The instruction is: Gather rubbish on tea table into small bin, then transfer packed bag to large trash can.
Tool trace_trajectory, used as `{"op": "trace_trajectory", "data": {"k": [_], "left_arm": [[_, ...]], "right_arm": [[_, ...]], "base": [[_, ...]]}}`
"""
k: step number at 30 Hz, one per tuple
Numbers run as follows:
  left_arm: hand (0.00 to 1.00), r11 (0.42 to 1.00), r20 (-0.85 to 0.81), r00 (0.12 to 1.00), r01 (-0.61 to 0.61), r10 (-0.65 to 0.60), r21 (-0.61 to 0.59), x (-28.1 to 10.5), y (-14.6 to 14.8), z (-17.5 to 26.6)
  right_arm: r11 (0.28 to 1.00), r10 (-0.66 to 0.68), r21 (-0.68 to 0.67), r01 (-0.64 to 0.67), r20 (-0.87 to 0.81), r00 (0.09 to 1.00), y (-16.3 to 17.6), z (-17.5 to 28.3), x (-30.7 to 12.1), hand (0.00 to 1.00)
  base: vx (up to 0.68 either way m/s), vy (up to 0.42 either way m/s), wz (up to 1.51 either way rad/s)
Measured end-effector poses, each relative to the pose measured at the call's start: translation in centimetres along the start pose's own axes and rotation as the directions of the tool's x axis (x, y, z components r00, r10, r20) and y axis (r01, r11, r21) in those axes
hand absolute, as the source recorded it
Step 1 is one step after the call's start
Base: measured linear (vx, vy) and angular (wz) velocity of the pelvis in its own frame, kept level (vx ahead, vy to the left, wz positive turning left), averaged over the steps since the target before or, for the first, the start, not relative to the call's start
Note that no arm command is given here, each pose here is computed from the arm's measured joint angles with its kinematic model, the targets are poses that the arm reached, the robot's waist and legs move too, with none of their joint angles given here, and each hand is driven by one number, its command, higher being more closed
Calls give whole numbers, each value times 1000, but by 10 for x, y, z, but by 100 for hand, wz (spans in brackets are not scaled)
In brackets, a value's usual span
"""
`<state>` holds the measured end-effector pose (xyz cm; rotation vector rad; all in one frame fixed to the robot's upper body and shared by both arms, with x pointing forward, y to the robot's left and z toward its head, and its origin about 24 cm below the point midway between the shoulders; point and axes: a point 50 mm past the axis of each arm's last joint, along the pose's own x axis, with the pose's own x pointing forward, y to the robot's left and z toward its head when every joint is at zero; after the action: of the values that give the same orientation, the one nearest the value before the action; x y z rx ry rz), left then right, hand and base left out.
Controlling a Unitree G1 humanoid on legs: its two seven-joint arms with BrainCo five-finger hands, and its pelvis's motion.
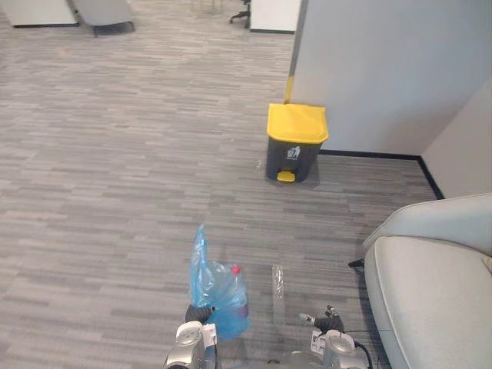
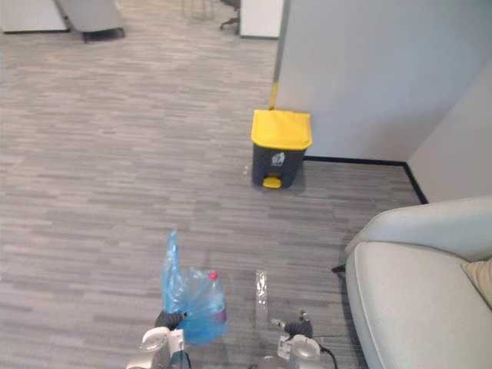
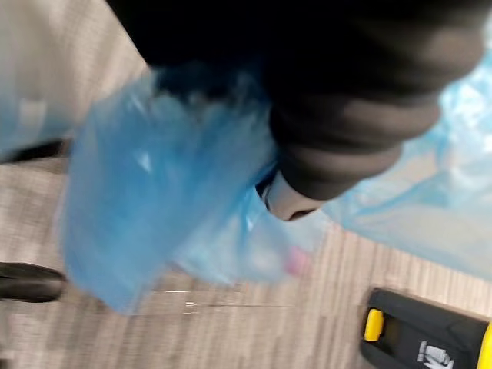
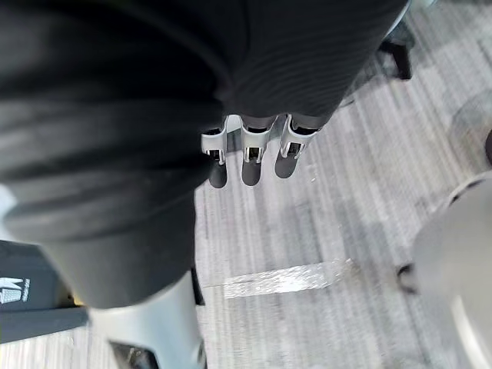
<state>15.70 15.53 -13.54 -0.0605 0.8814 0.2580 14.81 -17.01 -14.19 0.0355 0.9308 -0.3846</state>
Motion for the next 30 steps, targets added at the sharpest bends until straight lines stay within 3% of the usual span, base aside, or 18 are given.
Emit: {"op": "trace_trajectory", "data": {"k": [12,21,30], "left_arm": [[100,999,-20,999,-29,29,16,1,10,-4],[100,999,-54,998,-19,21,34,2,2,-9],[100,1000,-54,998,-28,28,-3,0,4,-12]], "right_arm": [[1000,-20,0,20,-38,999,-8,-10,0,0],[999,-40,-5,40,37,999,-16,14,7,0],[999,-5,-45,5,-4,1000,-5,2,3,0]], "base": [[368,261,-43],[345,-119,10],[361,-151,-3]]}}
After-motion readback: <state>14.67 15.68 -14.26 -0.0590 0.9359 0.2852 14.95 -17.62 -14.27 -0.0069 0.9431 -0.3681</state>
